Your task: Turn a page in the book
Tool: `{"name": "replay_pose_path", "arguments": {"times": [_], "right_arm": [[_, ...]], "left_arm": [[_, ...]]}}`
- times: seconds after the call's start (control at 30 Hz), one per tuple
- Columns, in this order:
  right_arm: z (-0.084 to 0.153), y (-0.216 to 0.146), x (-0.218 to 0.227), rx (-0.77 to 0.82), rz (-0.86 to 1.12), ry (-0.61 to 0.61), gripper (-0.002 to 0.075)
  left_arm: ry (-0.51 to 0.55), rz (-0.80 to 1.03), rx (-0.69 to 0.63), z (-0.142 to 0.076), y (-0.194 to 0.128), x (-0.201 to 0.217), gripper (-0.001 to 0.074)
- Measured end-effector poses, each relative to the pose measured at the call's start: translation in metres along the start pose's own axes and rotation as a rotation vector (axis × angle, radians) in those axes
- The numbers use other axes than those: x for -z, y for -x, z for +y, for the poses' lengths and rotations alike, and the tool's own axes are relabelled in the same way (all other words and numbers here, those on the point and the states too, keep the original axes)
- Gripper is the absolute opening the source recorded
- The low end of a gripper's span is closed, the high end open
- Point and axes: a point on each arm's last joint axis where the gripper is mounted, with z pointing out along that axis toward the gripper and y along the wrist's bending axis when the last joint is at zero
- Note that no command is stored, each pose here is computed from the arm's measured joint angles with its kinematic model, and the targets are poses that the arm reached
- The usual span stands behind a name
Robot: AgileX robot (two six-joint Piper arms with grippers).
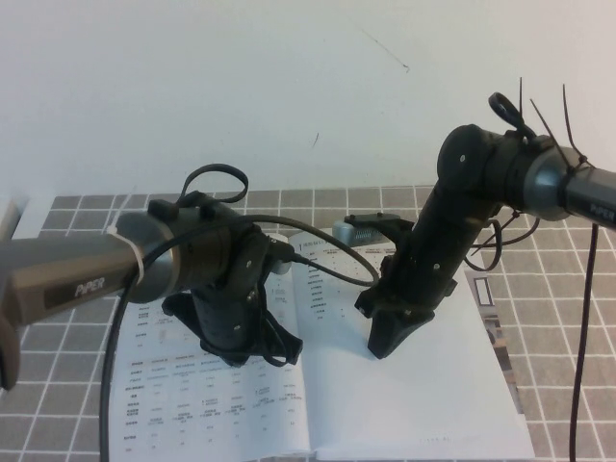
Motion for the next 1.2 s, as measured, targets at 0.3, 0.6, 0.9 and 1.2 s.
{"name": "replay_pose_path", "arguments": {"times": [0.3, 0.6, 0.9, 1.2], "right_arm": [[-0.001, 0.001, -0.001, -0.016, -0.006, -0.025, -0.0001], [0.018, 0.004, 0.046, 0.067, -0.104, -0.129, -0.0001], [0.085, -0.046, 0.193, 0.223, -0.362, -0.483, -0.0001], [0.157, -0.141, 0.292, 0.280, -0.622, -0.628, -0.0001]], "left_arm": [[-0.013, 0.038, 0.005, 0.001, 0.000, -0.016, -0.0004], [0.003, -0.048, -0.006, 0.009, 0.002, 0.025, -0.0004], [0.005, -0.403, -0.007, 0.035, -0.019, 0.168, -0.0004], [-0.033, -0.743, 0.031, 0.063, -0.094, 0.279, -0.0004]]}}
